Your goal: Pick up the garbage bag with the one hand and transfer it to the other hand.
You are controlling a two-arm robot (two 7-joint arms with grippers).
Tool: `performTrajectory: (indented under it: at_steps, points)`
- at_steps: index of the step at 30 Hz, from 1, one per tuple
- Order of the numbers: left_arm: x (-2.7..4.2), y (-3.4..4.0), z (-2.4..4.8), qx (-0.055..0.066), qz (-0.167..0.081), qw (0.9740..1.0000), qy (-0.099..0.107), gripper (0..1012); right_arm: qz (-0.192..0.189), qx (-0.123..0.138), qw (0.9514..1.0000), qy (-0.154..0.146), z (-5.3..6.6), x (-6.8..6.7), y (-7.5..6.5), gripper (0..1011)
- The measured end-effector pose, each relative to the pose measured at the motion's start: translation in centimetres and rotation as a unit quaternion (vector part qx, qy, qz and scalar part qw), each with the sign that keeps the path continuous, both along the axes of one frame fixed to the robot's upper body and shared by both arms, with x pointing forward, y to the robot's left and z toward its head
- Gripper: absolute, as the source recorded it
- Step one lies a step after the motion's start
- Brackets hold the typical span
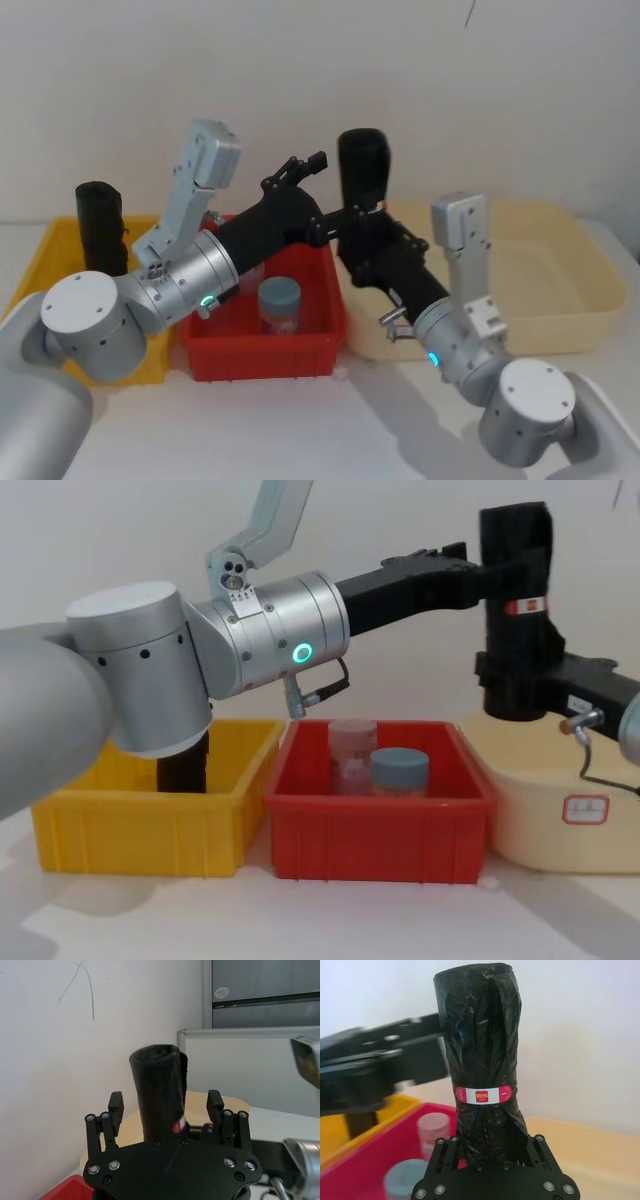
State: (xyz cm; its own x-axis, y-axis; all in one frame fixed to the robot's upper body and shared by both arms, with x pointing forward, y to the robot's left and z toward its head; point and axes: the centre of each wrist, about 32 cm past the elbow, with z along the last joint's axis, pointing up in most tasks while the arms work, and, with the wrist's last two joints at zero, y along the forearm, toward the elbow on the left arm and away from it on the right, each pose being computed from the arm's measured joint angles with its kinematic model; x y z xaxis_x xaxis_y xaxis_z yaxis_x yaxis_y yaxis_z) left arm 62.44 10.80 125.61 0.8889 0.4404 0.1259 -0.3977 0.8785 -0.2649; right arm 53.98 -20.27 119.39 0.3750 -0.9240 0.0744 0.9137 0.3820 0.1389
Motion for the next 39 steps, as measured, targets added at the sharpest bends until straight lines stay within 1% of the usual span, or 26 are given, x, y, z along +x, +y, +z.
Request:
performTrajectory:
  at_steps: [8,9,15,16,17,18,19,25,29,30,33,37,39]
  points:
    - [0.00,0.00,0.00,0.000,0.000,1.0000,0.000,1000,-0.052,0.009,0.9986,0.011,0.6,1.4,-1.9,506]
    - [0.00,0.00,0.00,0.000,0.000,1.0000,0.000,1000,-0.063,0.011,0.9979,0.013,0.7,1.7,-2.3,506]
    - [0.00,0.00,0.00,0.000,0.000,1.0000,0.000,1000,-0.100,0.022,0.9945,0.018,1.2,2.5,-3.8,506]
    - [0.00,0.00,0.00,0.000,0.000,1.0000,0.000,1000,-0.112,0.027,0.9932,0.020,1.3,2.6,-4.2,506]
    - [0.00,0.00,0.00,0.000,0.000,1.0000,0.000,1000,-0.116,0.030,0.9926,0.020,1.4,2.7,-4.4,506]
    - [0.00,0.00,0.00,0.000,0.000,1.0000,0.000,1000,-0.128,0.036,0.9908,0.023,1.6,2.7,-4.8,505]
    - [0.00,0.00,0.00,0.000,0.000,1.0000,0.000,1000,-0.128,0.036,0.9908,0.023,1.6,2.7,-4.8,505]
    - [0.00,0.00,0.00,0.000,0.000,1.0000,0.000,1000,-0.166,0.060,0.9838,0.032,2.3,2.4,-6.4,506]
    - [0.00,0.00,0.00,0.000,0.000,1.0000,0.000,1000,-0.180,0.065,0.9809,0.037,2.6,2.1,-7.0,510]
    - [0.00,0.00,0.00,0.000,0.000,1.0000,0.000,1000,-0.182,0.065,0.9803,0.038,2.7,2.0,-7.1,533]
    - [0.00,0.00,0.00,0.000,0.000,1.0000,0.000,1000,-0.189,0.065,0.9790,0.042,3.0,1.7,-7.5,643]
    - [0.00,0.00,0.00,0.000,0.000,1.0000,0.000,1000,-0.190,0.061,0.9787,0.046,3.2,1.4,-7.8,741]
    - [0.00,0.00,0.00,0.000,0.000,1.0000,0.000,1000,-0.188,0.056,0.9793,0.048,3.4,1.1,-7.9,814]
